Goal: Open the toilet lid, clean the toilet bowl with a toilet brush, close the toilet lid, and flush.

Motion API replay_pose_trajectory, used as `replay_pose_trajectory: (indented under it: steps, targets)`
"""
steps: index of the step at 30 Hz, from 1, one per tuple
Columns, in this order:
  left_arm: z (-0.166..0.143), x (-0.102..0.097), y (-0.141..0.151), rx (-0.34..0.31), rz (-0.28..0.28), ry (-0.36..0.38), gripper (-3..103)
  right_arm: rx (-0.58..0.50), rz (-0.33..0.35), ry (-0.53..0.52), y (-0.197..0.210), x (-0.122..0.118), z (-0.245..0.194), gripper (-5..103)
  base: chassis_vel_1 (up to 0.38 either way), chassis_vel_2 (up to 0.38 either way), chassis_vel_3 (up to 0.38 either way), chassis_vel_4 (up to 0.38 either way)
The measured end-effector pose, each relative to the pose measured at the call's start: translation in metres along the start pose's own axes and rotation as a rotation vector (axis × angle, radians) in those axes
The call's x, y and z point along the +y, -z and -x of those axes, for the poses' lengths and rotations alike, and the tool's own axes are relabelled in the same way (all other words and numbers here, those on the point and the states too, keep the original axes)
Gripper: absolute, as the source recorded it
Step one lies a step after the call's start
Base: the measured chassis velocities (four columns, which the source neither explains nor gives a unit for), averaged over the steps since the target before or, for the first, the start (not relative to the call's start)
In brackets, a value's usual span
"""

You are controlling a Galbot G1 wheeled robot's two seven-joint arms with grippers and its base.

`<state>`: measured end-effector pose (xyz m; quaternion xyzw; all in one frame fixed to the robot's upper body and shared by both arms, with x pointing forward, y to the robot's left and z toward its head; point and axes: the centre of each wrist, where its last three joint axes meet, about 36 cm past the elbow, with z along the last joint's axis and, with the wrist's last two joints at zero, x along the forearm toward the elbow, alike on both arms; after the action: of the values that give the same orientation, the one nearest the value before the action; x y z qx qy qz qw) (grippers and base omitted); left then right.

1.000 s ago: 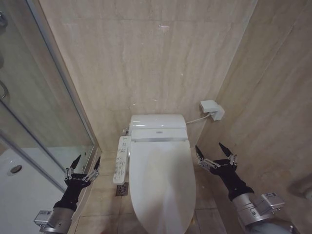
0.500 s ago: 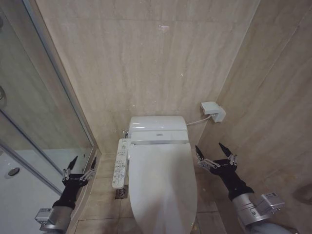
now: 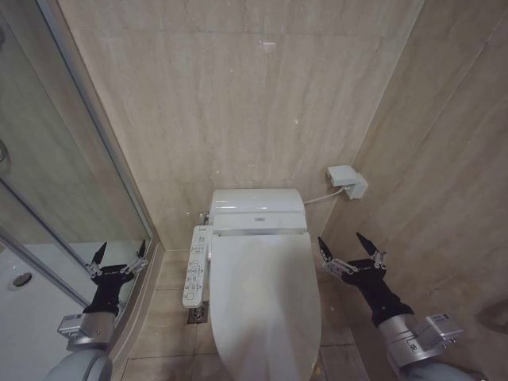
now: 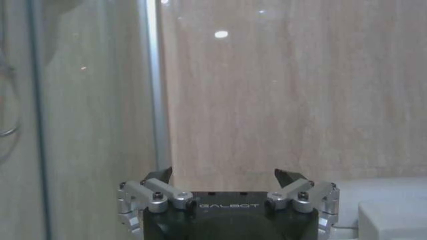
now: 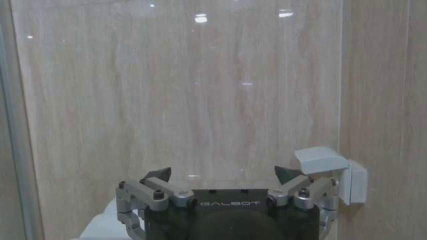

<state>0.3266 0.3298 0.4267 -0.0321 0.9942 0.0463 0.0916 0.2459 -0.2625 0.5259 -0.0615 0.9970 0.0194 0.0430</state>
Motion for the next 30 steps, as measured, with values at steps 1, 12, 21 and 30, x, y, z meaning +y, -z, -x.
replay_pose_trajectory:
  steps: [1, 12, 21, 30]
  targets:
    - [0.003, 0.002, -0.001, -0.001, 0.006, -0.010, 100, 0.000, 0.000, 0.000, 0.000, 0.000, 0.000, 100, 0.000, 0.000, 0.000, 0.000]
    - [0.052, 0.052, -0.036, 0.000, 0.022, -0.073, 100, 0.000, 0.000, 0.000, 0.000, 0.000, 0.000, 100, 0.000, 0.000, 0.000, 0.000]
    - [0.076, 0.069, -0.068, 0.041, 0.000, -0.087, 76, 0.000, 0.000, 0.000, 0.000, 0.000, 0.000, 100, 0.000, 0.000, 0.000, 0.000]
    - [0.134, 0.084, -0.090, -0.017, 0.022, -0.175, 49, 0.000, 0.000, 0.000, 0.000, 0.000, 0.000, 100, 0.000, 0.000, 0.000, 0.000]
